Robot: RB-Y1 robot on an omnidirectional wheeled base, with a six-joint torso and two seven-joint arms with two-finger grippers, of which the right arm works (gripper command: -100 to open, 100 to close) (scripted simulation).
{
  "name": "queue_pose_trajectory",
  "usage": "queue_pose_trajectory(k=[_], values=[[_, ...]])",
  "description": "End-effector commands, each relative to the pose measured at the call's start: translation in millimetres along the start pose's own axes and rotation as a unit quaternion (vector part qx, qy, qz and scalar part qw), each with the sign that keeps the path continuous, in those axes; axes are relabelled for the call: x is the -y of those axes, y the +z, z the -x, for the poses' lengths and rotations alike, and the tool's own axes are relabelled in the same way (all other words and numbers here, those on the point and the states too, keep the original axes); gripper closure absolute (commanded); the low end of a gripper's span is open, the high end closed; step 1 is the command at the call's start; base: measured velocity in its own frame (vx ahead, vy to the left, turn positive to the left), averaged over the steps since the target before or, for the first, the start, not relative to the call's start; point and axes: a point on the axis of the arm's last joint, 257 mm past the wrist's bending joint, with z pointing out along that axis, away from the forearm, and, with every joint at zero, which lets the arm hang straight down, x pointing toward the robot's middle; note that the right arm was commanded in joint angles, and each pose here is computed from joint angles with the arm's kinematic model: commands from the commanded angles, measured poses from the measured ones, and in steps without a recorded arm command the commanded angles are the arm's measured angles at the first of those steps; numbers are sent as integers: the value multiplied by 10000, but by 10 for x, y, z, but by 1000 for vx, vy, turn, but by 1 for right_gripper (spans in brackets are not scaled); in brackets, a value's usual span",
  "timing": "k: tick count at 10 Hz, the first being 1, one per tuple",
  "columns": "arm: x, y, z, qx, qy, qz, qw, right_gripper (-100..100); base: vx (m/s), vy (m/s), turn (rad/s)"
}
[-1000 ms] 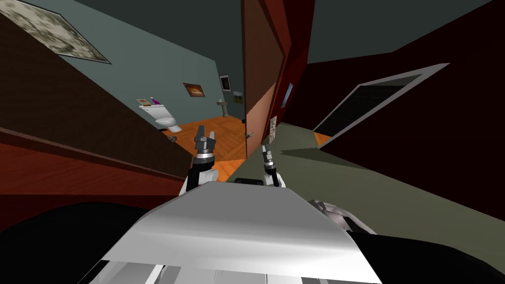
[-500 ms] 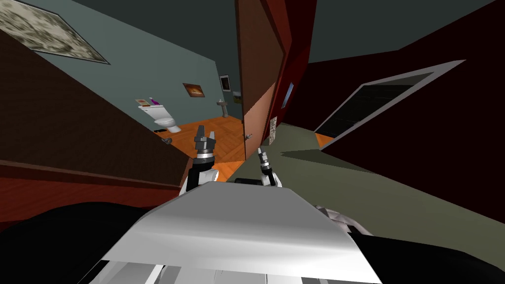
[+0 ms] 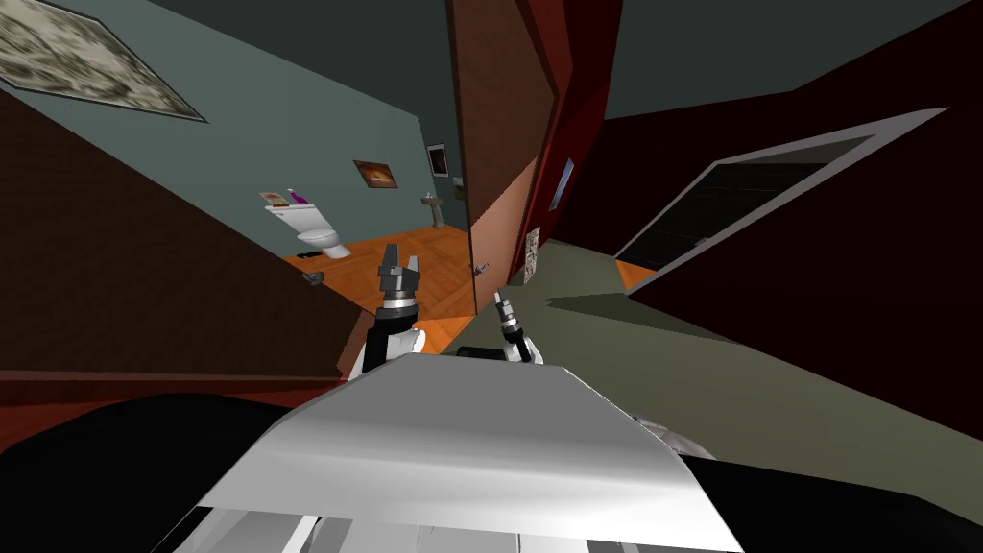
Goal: Push the door open
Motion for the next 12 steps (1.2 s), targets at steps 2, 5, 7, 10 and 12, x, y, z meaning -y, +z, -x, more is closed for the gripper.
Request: queue_pose_trajectory(k=[2, 5, 7, 10, 12], values=[[150, -30, -166, -169, 131, -136, 9997, -100, 95, -56, 13], [304, -68, -349, -360, 262, -288, 9986, -100, 100, -49, 15], [449, -115, -527, -549, 382, -439, 9968, -100, 144, -61, 21], [590, -174, -701, -739, 488, -593, 9943, -100, 93, -62, 12], [717, -238, -862, -918, 579, -739, 9913, -100, 106, -48, 16]])
